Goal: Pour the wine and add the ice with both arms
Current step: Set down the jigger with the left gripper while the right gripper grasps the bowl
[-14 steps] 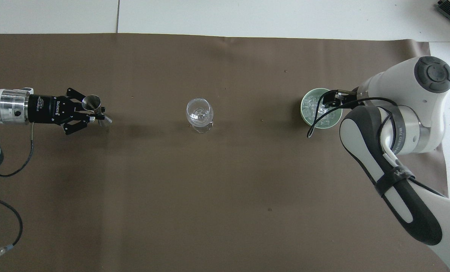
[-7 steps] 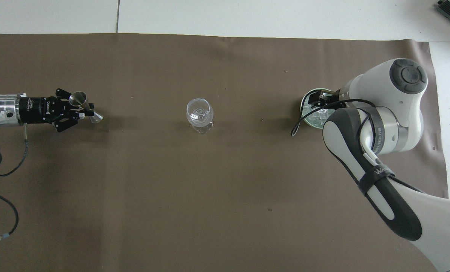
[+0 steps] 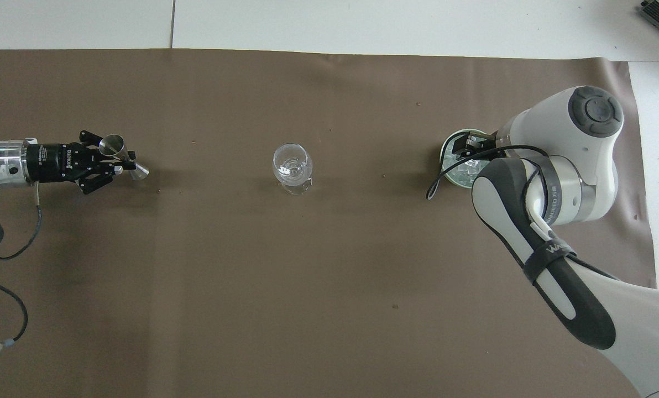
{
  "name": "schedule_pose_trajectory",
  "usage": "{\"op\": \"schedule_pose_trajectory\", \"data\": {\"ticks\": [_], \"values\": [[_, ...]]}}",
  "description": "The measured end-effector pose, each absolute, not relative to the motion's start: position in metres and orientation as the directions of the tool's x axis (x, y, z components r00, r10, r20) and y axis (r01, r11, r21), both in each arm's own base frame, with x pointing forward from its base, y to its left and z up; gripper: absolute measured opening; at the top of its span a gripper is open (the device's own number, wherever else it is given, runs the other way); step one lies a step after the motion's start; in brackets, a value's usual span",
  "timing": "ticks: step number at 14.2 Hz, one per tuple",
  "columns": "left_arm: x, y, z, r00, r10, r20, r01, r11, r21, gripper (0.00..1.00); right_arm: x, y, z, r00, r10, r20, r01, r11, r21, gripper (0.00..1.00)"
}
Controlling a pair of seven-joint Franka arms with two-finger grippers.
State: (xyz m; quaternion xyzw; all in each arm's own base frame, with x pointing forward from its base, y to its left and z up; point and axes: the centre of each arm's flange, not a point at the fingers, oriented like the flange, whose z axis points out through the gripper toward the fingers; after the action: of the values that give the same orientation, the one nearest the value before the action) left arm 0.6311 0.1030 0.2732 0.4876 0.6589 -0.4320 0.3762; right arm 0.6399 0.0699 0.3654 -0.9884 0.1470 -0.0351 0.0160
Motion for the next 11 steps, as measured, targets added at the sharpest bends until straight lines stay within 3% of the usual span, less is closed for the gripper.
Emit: {"op": "schedule_pose_trajectory", "data": {"ticks": [11], "values": [[0.622,0.114,0.242,-0.24,0.309,-0.92,0.967,0.158,-0.199,0.21,0.646,0.07,0.346,0.953,-0.293,0.08,-0.29,-0.956,-0.047,0.71]]}}
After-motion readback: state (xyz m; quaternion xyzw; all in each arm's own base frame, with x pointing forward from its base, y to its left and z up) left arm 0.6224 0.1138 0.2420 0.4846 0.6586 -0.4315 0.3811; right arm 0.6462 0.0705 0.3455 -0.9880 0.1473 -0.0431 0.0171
